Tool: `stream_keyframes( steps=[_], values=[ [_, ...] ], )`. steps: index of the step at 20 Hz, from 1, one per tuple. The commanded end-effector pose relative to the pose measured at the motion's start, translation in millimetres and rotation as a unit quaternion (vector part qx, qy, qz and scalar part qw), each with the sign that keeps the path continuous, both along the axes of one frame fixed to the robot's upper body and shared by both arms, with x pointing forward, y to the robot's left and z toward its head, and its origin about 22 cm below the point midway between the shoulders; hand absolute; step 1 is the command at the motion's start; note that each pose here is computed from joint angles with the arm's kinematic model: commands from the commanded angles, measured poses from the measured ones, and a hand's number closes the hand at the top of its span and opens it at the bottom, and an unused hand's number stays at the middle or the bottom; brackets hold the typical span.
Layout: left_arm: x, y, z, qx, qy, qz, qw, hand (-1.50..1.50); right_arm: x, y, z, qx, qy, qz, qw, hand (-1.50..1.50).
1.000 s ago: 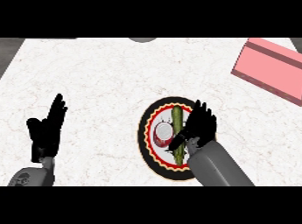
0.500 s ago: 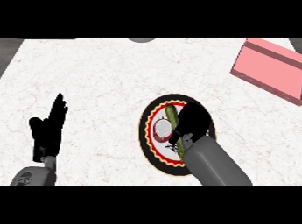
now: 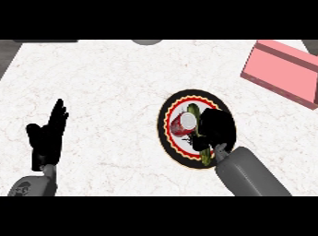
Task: Pick the squash from the plate and place it in the cardboard box
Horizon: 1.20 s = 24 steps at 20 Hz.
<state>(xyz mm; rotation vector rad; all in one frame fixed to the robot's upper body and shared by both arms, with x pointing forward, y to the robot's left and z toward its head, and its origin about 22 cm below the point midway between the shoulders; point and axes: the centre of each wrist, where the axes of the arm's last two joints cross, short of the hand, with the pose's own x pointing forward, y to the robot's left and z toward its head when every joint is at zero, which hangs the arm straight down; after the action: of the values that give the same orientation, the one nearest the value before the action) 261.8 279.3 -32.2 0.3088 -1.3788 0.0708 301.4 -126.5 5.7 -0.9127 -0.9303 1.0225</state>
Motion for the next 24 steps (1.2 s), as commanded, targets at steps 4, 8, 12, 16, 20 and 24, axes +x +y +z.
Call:
stream_keyframes(
  steps=[4,8,12,16,20,24],
  values=[
    [-16.2,6.9,17.6,-0.002,-0.002,-0.004,1.0,0.0,-14.6,-56.1,38.5,-0.018,-0.046,0.098,0.994,1.5],
    [-1.5,0.0,-1.8,0.002,-0.002,-0.002,1.0,0.0,-26.0,-40.4,86.2,-0.014,-0.103,0.119,0.987,1.5],
    [4.6,6.5,3.9,0.0,0.001,0.003,1.0,0.0,-42.2,-45.4,139.2,0.015,-0.175,0.101,0.979,1.5],
    [6.5,1.2,15.9,0.003,0.004,0.007,1.0,0.0,-55.7,-73.2,185.8,0.03,-0.224,0.073,0.971,1.5],
    [-7.7,0.6,4.8,0.007,0.001,0.003,1.0,0.0,-61.1,-90.8,212.8,0.023,-0.242,0.044,0.969,1.5],
    [4.1,-14.5,6.2,0.008,0.0,-0.001,1.0,0.0,-40.4,-122.2,221.8,-0.013,-0.254,0.018,0.967,1.5]
  ],
)
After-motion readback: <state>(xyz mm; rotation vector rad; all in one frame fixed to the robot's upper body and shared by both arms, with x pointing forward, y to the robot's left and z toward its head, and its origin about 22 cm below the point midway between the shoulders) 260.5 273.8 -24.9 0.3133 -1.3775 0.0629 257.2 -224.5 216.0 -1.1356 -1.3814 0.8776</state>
